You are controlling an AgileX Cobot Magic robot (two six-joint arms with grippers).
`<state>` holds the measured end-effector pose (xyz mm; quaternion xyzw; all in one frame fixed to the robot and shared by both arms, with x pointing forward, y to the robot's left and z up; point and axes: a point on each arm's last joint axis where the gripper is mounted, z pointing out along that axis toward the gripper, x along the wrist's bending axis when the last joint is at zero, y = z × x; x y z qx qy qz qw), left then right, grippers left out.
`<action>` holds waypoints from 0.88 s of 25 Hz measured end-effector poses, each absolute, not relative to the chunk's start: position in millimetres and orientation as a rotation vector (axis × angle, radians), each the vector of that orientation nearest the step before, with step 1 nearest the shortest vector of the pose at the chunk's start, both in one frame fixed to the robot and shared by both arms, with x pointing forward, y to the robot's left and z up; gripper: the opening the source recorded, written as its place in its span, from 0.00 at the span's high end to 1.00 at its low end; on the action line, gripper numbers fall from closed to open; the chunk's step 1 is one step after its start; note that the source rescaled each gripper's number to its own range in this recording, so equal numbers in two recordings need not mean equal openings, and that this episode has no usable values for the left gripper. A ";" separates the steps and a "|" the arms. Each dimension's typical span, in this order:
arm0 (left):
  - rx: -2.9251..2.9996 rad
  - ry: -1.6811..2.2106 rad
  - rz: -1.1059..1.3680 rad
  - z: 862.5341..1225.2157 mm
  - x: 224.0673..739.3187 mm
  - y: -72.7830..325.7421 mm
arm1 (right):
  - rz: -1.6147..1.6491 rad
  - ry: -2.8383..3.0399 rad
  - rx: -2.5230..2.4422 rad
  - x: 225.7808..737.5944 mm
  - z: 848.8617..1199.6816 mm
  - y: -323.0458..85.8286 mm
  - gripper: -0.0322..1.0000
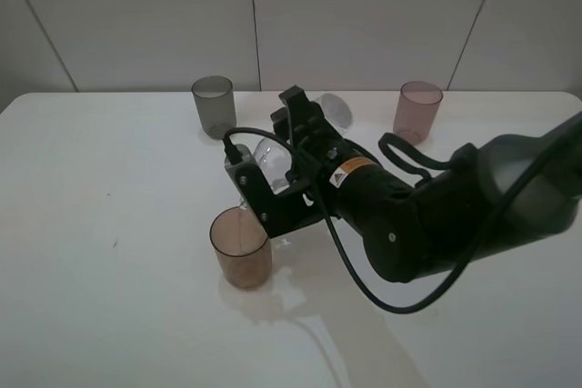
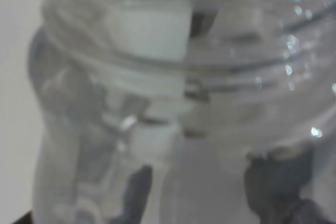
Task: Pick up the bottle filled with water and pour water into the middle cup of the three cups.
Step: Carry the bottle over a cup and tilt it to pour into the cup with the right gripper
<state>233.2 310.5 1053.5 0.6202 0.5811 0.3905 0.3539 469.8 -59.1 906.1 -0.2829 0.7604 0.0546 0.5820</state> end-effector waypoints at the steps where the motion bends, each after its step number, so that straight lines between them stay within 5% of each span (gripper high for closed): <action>1: 1.603 1.502 1.010 1053.5 233.2 310.5 | 0.128 1.776 -0.661 469.8 906.1 -59.1 0.97; 22: 1.603 1.502 1.010 1053.5 233.2 310.5 | 0.068 1.702 -0.725 460.7 906.7 -58.0 0.97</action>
